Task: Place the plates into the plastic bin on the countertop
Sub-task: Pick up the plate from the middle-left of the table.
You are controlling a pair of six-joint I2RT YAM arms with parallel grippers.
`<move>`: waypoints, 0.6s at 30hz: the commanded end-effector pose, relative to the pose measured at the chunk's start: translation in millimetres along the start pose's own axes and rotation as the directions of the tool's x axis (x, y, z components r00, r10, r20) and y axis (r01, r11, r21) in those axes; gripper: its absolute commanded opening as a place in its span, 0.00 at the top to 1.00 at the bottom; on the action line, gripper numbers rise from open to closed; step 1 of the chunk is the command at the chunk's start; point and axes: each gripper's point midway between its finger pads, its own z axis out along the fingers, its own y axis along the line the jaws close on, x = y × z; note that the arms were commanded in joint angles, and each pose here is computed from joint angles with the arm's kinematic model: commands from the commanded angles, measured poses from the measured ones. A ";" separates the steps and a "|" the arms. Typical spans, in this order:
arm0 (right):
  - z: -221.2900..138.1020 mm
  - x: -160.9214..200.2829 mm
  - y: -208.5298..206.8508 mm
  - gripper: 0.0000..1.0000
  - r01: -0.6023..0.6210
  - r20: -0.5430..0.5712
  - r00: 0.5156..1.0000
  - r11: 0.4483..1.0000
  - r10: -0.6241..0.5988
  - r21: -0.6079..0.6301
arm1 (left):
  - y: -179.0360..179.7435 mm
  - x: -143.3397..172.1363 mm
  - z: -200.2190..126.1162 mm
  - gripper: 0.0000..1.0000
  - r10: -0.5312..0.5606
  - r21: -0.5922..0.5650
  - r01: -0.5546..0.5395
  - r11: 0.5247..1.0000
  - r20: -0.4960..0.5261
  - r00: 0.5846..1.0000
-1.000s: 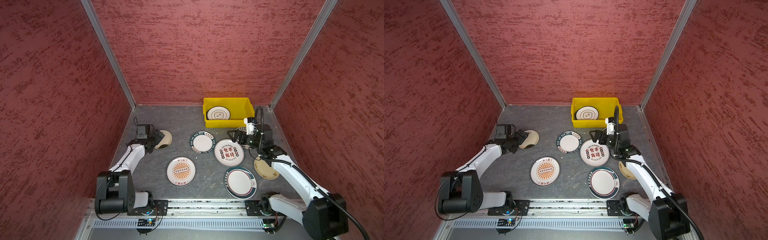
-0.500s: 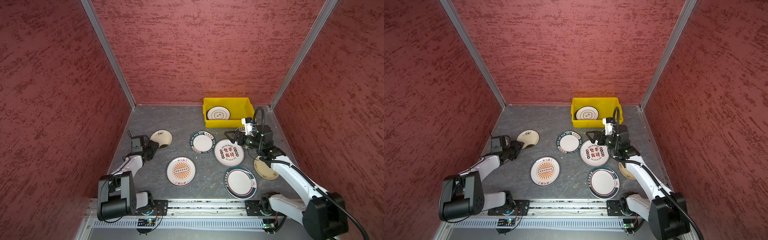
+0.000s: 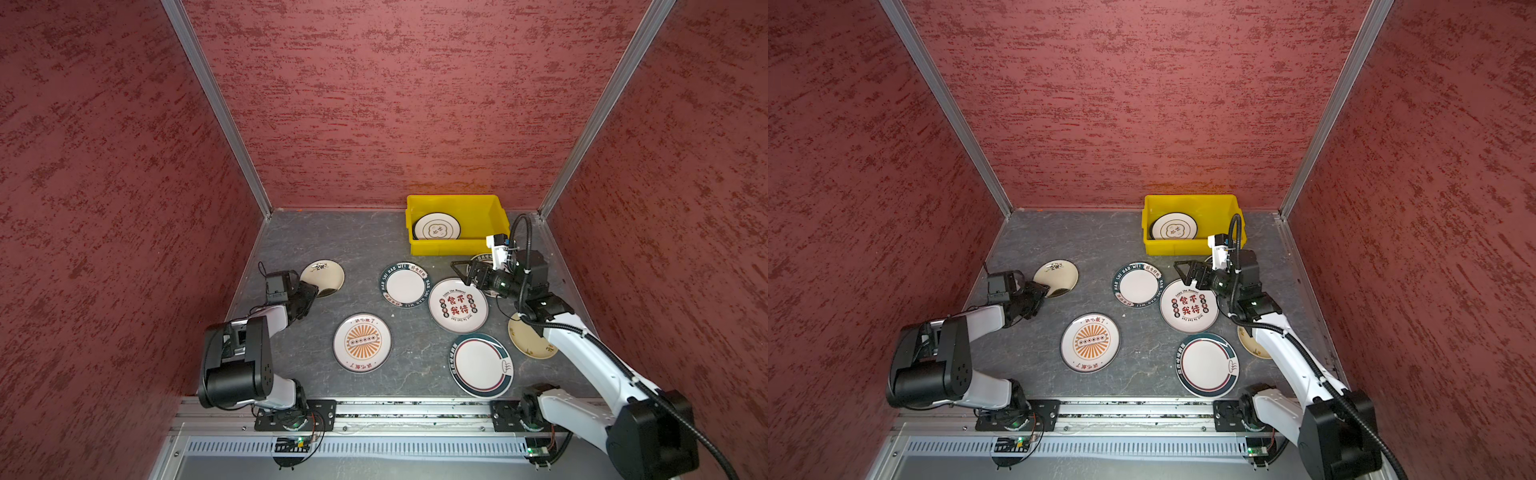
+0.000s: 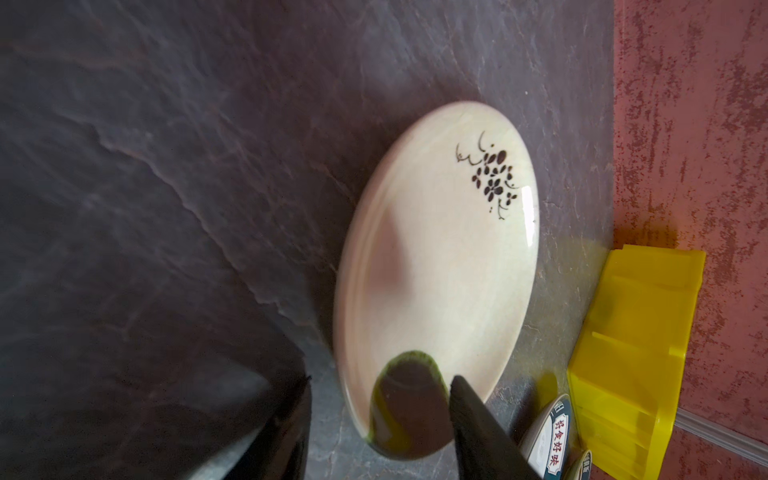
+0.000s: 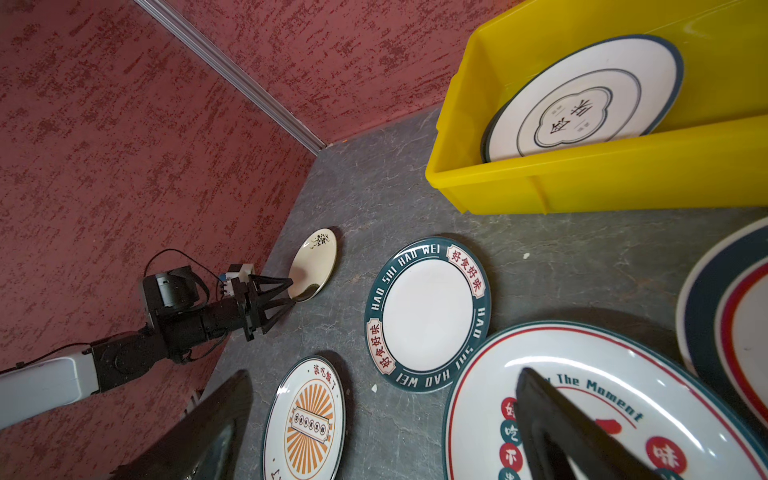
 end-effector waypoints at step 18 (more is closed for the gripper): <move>-2.1 -5.2 -1.9 0.01 -0.028 0.021 0.999 0.999 0.028 0.031 | 6.3 1.6 25.4 0.85 -0.040 0.030 0.041 0.999 -0.034 0.999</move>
